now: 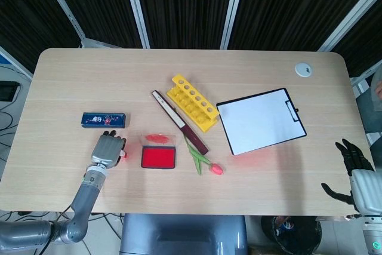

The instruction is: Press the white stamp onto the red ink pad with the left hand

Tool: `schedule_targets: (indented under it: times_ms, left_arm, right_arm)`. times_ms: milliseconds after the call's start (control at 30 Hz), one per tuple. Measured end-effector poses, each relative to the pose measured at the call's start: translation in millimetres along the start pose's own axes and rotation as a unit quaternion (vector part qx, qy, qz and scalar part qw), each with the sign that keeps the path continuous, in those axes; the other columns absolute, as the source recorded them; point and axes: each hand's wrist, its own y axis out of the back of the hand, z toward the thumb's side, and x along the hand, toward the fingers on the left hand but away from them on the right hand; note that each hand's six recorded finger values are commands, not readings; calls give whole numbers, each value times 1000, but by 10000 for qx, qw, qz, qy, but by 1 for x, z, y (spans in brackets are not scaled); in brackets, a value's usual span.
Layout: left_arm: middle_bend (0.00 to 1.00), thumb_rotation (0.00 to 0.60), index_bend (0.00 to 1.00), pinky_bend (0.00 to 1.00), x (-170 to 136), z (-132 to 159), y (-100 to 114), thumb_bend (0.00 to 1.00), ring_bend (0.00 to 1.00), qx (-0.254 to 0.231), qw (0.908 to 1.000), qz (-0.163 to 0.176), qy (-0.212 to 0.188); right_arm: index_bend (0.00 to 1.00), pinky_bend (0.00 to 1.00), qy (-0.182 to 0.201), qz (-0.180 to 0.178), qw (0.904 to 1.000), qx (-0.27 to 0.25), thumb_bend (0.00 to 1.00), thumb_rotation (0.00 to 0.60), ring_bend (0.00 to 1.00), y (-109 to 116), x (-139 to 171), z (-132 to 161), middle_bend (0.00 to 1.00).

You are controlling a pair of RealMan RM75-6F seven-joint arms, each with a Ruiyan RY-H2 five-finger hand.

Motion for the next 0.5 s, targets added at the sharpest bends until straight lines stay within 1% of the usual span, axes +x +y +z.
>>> schedule_targets:
  times_ms: [500]
  left_arm:
    - [457,600,488,258,0,-1,1,305,197,21,10000,5,12]
  right_arm:
    - [101,192,7,6,10000,-9,258,600,0,0,0,0,0]
